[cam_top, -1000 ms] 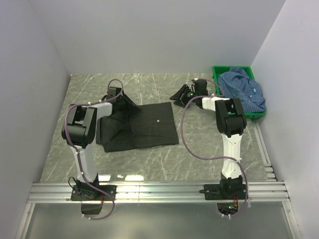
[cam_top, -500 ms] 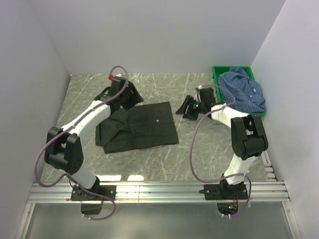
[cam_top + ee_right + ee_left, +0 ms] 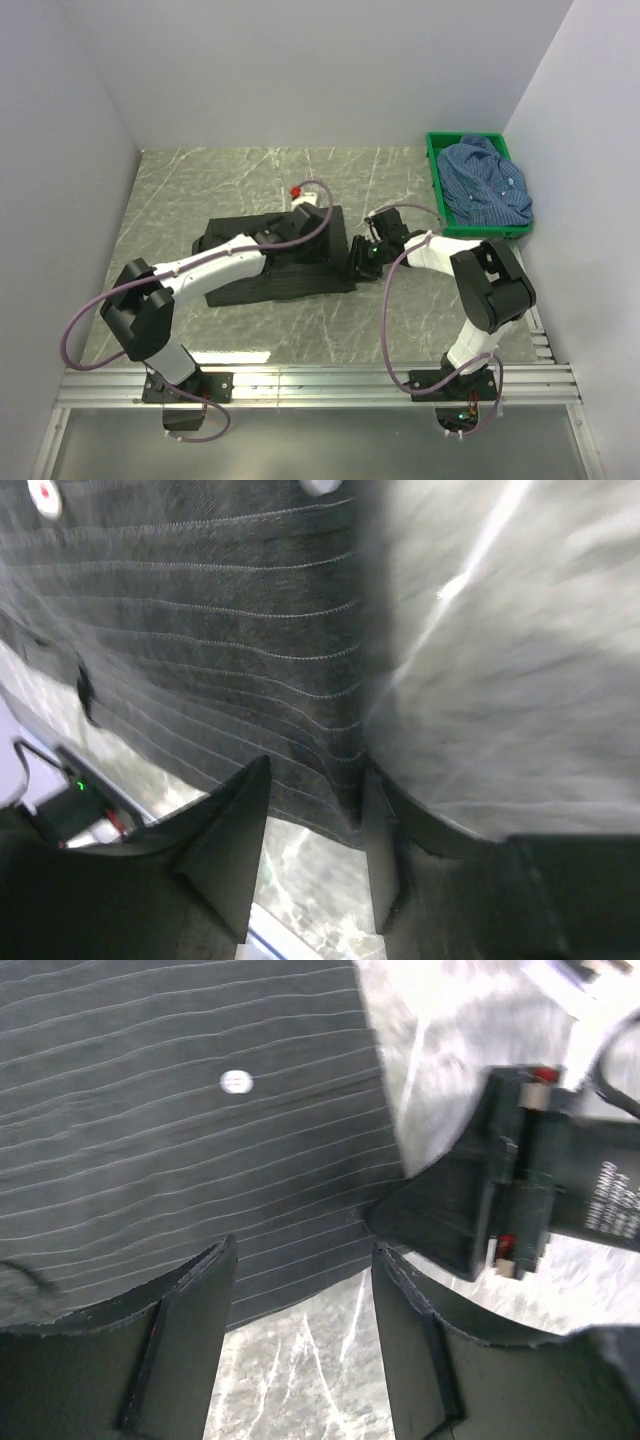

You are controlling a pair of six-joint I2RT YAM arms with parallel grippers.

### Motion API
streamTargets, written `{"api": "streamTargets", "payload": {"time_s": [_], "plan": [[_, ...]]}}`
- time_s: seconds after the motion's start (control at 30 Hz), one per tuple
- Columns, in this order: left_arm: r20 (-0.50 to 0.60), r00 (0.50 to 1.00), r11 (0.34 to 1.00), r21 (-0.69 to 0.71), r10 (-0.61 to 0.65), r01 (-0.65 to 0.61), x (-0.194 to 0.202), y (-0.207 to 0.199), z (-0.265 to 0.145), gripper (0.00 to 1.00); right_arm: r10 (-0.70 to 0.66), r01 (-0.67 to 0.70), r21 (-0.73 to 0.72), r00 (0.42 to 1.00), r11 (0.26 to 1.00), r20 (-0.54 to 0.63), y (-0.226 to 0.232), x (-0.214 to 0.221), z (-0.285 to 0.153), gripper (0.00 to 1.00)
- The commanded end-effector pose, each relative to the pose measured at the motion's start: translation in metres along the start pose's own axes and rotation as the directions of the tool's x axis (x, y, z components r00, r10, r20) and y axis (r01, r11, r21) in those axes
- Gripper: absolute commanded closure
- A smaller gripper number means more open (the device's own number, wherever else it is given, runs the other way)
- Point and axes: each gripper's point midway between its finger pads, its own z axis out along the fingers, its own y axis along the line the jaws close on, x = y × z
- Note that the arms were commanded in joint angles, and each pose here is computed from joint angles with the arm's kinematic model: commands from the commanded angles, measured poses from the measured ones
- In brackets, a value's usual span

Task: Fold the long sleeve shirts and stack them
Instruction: Fold the shirt

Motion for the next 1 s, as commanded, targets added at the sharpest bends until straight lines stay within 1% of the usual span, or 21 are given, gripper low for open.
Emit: {"api": "streamTargets", "payload": {"time_s": [0.0,0.03,0.07,0.17,0.2,0.27,0.3,0.33,0.37,0.4,0.53,0.67,0.7,0.83,0.87,0.93,0.97], "plan": [[0.093,0.99,0.994,0.024,0.103,-0.106,0.0,-0.016,-0.007,0.38,-0.007,0.008,-0.036,1.0,0.999,0.017,0.017,0.006,-0.008,0.62],[0.106,0.987,0.992,0.032,0.12,-0.124,0.002,-0.019,-0.007,0.38,-0.009,0.01,-0.043,1.0,0.999,0.022,0.021,0.005,-0.01,0.67],[0.132,0.979,0.987,0.033,0.153,-0.159,0.005,-0.019,-0.005,0.39,-0.019,0.021,-0.066,0.999,0.998,0.035,0.03,0.003,-0.016,0.77],[0.17,0.961,0.97,0.068,0.217,-0.231,0.016,-0.032,-0.006,0.38,-0.009,0.013,-0.084,0.999,0.996,0.051,0.039,-0.002,-0.026,0.9],[0.185,0.949,0.958,0.083,0.254,-0.273,0.023,-0.036,-0.003,0.39,-0.005,0.01,-0.094,0.999,0.995,0.048,0.042,-0.002,-0.027,0.91],[0.201,0.933,0.942,0.094,0.298,-0.321,0.032,-0.041,-0.002,0.39,0.008,-0.002,-0.116,0.999,0.993,0.05,0.049,-0.004,-0.031,0.93],[0.216,0.914,0.924,0.097,0.342,-0.369,0.041,-0.045,-0.001,0.39,0.012,-0.005,-0.123,0.999,0.992,0.049,0.051,-0.003,-0.032,0.93],[0.231,0.903,0.916,0.095,0.361,-0.39,0.045,-0.048,-0.002,0.39,0.022,-0.015,-0.142,0.999,0.99,0.045,0.056,-0.004,-0.034,0.93],[0.229,0.888,0.902,0.077,0.399,-0.425,0.052,-0.045,-0.001,0.39,0.026,-0.018,-0.153,0.998,0.988,0.049,0.06,-0.005,-0.036,0.93],[0.258,0.873,0.893,0.075,0.413,-0.445,0.056,-0.054,-0.003,0.39,0.03,-0.022,-0.158,0.998,0.987,0.048,0.062,-0.005,-0.037,0.93],[0.291,0.839,0.875,0.017,0.46,-0.485,0.061,-0.064,0.003,0.39,0.04,-0.032,-0.175,0.998,0.984,0.042,0.069,-0.007,-0.039,0.93],[0.308,0.79,0.835,-0.028,0.53,-0.549,0.069,-0.076,0.009,0.39,0.054,-0.049,-0.193,0.998,0.98,0.022,0.072,-0.005,-0.04,0.93],[0.293,0.781,0.823,-0.04,0.552,-0.567,0.078,-0.077,0.015,0.4,0.056,-0.051,-0.197,0.998,0.979,0.023,0.073,-0.005,-0.04,0.93],[0.263,0.764,0.806,-0.119,0.589,-0.58,0.086,-0.07,0.027,0.46,0.06,-0.054,-0.194,0.998,0.979,0.025,0.073,-0.006,-0.041,0.92],[0.264,0.769,0.813,-0.173,0.582,-0.556,0.081,-0.064,0.028,0.48,0.063,-0.057,-0.194,0.998,0.979,0.025,0.073,-0.006,-0.041,0.92],[0.257,0.772,0.813,-0.233,0.581,-0.534,0.08,-0.055,0.032,0.54,0.065,-0.058,-0.196,0.998,0.979,0.026,0.074,-0.006,-0.04,0.92],[0.267,0.78,0.821,-0.273,0.566,-0.502,0.075,-0.051,0.03,0.57,0.065,-0.058,-0.195,0.998,0.979,0.027,0.073,-0.006,-0.041,0.92]]}}
